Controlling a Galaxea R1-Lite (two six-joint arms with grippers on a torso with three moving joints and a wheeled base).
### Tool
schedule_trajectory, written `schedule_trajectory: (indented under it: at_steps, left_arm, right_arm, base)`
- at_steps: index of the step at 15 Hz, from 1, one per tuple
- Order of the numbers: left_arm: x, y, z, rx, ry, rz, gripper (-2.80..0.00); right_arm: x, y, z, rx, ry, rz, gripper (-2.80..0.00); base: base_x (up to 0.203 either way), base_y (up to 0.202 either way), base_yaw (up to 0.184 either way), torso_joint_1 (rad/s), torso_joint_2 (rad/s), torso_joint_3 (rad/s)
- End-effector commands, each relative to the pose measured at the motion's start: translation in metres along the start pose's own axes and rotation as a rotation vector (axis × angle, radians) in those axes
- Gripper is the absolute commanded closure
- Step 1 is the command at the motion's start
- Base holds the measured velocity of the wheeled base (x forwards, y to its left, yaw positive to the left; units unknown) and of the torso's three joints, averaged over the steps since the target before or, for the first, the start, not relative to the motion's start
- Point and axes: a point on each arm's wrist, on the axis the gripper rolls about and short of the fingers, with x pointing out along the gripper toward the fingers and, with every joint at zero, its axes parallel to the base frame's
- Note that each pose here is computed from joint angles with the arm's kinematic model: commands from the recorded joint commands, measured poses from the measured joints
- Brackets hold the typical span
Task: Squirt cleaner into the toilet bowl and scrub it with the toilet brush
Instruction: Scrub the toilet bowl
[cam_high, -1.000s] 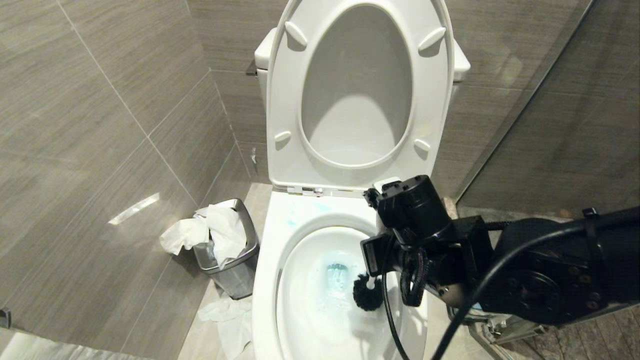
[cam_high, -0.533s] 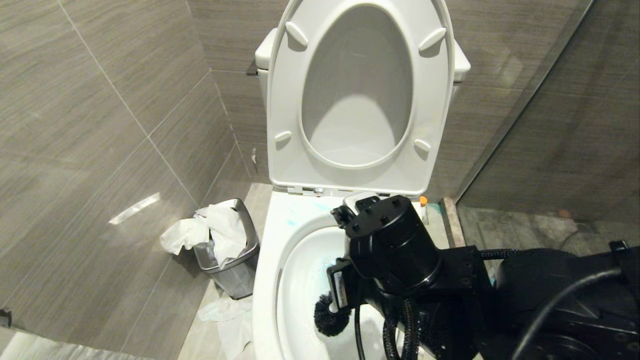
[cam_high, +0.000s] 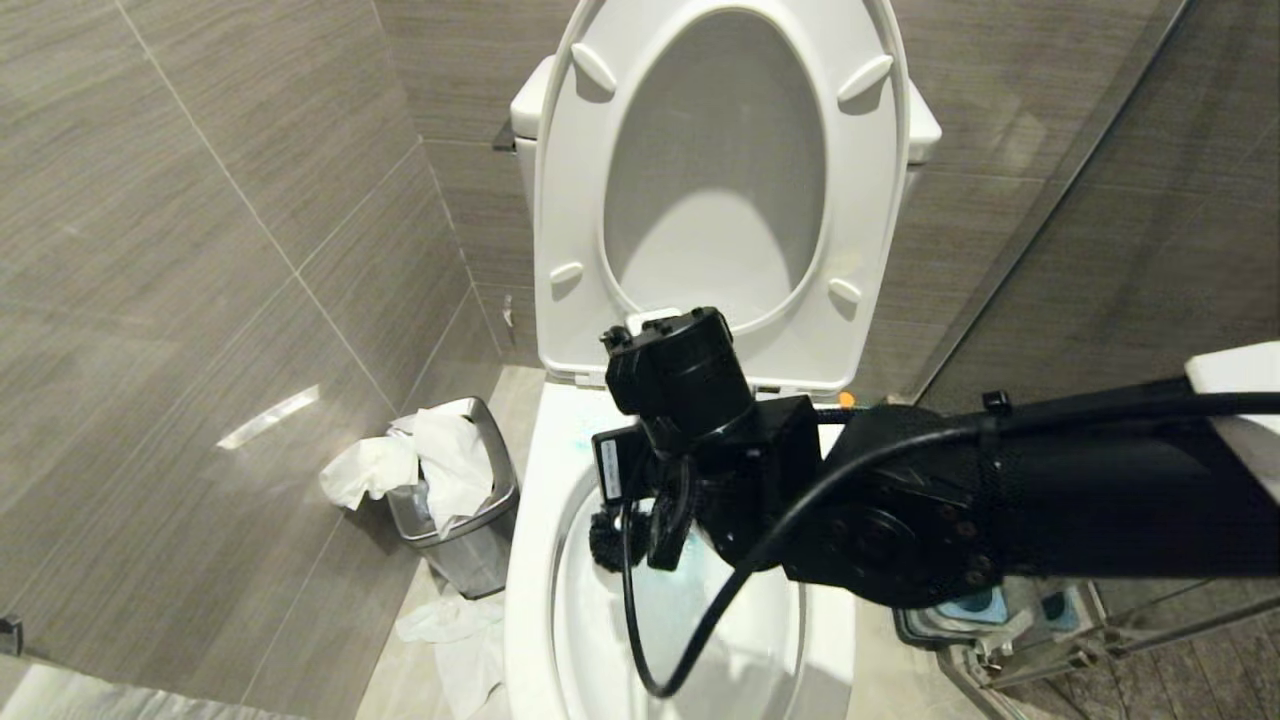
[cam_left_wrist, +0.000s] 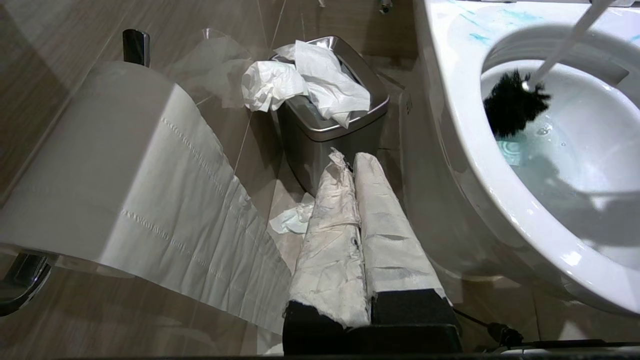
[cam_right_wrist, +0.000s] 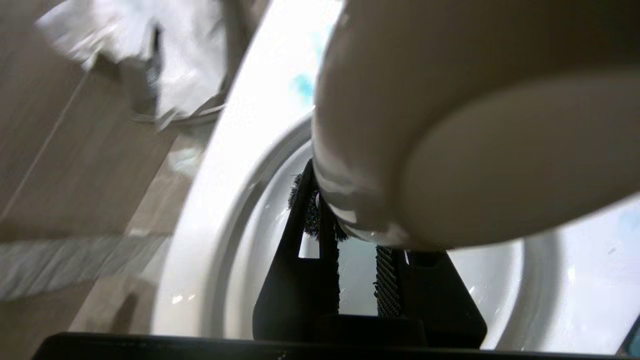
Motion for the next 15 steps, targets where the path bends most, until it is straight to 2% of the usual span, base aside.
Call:
schedule_trajectory:
  at_steps: [1,3,6,11,13,15]
  left_arm:
    - [0.0,0.0,0.0,0.001,0.002,0.0,0.0]
    - [0.0,0.0,0.0,0.0,0.002,0.0,0.0]
    - [0.0,0.0,0.0,-0.001,0.002,0.0,0.0]
    - [0.0,0.0,0.0,0.001,0.002,0.0,0.0]
    - [0.0,0.0,0.0,0.001,0.002,0.0,0.0]
    - [0.0,0.0,0.0,0.001,0.002,0.0,0.0]
  right_arm:
    - [0.033,-0.016,0.005,0.004,-0.01,-0.066,0.0]
    - [0.044,-0.036,0.017,0.016,-0.033,-0.11,0.0]
    - [0.041,-0.059,0.022,0.017,-0.023,-0.154,0.0]
    - [-0.009,-0.083,0.001,-0.014,0.061,-0.161,0.0]
    - [-0.04,-0.085,-0.011,-0.024,0.084,-0.133,0.0]
    - [-0.068,-0.071,-0.025,-0.039,0.102,-0.064,0.0]
  base:
    - [0.0,0.0,0.0,0.0,0.0,0.0]
    - [0.0,0.0,0.0,0.0,0.0,0.0]
    - [0.0,0.0,0.0,0.0,0.0,0.0]
    - [0.0,0.0,0.0,0.0,0.0,0.0]
    - [0.0,0.0,0.0,0.0,0.0,0.0]
    - [0.0,0.0,0.0,0.0,0.0,0.0]
